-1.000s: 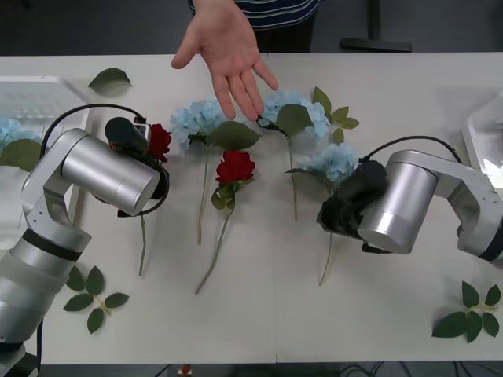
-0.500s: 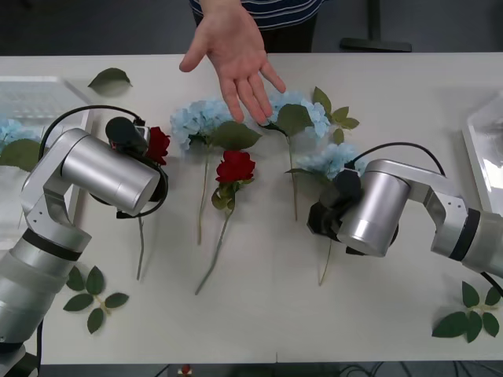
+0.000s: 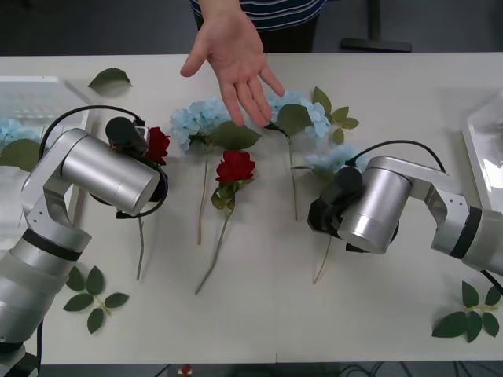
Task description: Place the red flowers into the right box and the blue flowers into the left box. If a person shows an open palm, hand one flower to the person first, then continue sorting.
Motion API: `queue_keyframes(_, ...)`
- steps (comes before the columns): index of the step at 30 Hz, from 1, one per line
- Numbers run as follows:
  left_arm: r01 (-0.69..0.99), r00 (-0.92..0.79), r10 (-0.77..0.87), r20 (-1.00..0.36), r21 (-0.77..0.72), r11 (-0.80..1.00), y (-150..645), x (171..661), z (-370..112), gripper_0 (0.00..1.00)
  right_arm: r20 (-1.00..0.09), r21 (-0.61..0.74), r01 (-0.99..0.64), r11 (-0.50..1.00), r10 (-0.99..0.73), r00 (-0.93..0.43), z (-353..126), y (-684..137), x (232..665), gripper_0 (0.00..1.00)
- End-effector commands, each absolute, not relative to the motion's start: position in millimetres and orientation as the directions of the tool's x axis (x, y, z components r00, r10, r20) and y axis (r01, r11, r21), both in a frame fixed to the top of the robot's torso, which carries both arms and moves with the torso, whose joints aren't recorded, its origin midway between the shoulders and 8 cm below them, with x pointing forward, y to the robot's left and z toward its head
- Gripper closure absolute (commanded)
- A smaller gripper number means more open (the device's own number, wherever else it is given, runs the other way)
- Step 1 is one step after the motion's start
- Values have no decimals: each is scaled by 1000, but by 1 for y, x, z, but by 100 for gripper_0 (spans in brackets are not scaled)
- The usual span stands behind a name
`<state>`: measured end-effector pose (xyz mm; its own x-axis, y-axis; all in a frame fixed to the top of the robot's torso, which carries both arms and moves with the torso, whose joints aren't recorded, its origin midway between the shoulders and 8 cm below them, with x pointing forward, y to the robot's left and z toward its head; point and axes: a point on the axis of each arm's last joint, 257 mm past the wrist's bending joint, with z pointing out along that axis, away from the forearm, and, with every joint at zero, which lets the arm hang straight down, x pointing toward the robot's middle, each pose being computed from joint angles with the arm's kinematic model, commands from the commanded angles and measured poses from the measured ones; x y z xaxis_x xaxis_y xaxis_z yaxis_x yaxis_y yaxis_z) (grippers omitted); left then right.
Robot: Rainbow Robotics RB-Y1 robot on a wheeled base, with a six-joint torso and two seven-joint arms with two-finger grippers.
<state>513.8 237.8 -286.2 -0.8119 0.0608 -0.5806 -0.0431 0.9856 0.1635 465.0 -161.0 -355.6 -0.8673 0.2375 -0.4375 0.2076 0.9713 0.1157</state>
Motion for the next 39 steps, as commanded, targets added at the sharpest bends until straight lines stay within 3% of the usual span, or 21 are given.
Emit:
queue_keyframes(1,-37,-798,80,-597,181,983,246,516,-275,100,-463,126,212,969,247,-851,-340,-164,476,100)
queue_keyframes(7,-37,-798,80,-597,181,983,246,516,-275,100,-485,133,209,969,248,-839,-288,-190,486,100)
queue_keyframes(16,-37,-798,80,-597,181,983,246,516,-275,100,-457,127,71,989,122,-881,-127,-247,463,100)
queue_keyframes(22,-37,-798,80,-597,181,983,246,516,-275,100,-549,78,-40,996,9,-836,-71,-261,475,100)
queue_keyframes(25,-37,-798,80,-597,181,983,246,516,-275,100,-670,37,-126,991,-69,-739,-47,-252,505,100)
queue_keyframes(31,-37,-798,80,-597,181,983,246,516,-275,100,-851,77,-233,969,-58,-521,-1,-203,558,100)
queue_keyframes(39,-37,-798,80,-597,181,983,246,516,-275,100,-972,19,-340,940,-62,-226,94,-144,598,100)
